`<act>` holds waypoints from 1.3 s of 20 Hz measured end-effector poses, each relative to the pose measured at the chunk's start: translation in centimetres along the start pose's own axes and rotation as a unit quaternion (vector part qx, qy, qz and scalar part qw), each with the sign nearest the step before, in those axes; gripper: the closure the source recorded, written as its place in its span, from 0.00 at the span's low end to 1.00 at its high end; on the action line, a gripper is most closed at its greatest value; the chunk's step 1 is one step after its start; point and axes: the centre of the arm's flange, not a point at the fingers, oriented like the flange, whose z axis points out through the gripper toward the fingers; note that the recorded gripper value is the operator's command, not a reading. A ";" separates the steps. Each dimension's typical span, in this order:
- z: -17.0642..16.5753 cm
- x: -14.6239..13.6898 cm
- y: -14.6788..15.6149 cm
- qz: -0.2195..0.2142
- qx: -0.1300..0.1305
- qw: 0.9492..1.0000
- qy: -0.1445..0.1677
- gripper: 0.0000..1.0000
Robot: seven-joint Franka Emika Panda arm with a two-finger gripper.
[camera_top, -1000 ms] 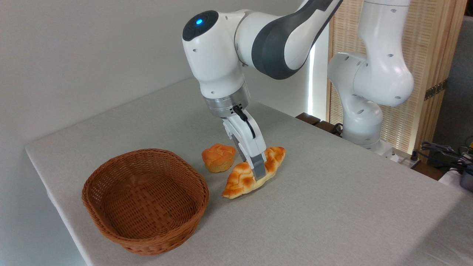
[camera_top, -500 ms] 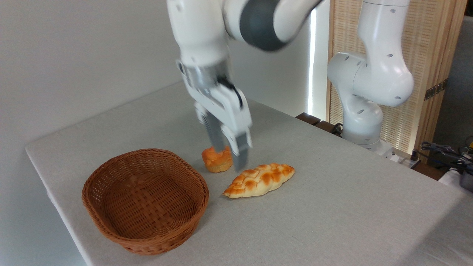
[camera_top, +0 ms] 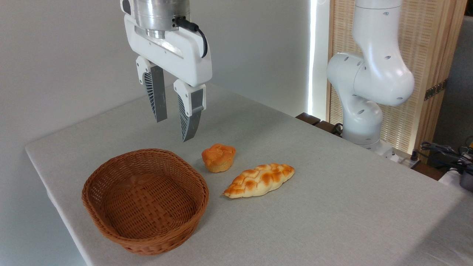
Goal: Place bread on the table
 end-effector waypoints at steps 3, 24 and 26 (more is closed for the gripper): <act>0.2 0.1 -0.1 0.000 -0.001 1.000 -0.001 0.00; 0.5 1.1 0.5 0.020 0.003 0.998 -0.065 0.00; 0.5 0.9 0.3 0.021 0.012 0.997 -0.072 0.00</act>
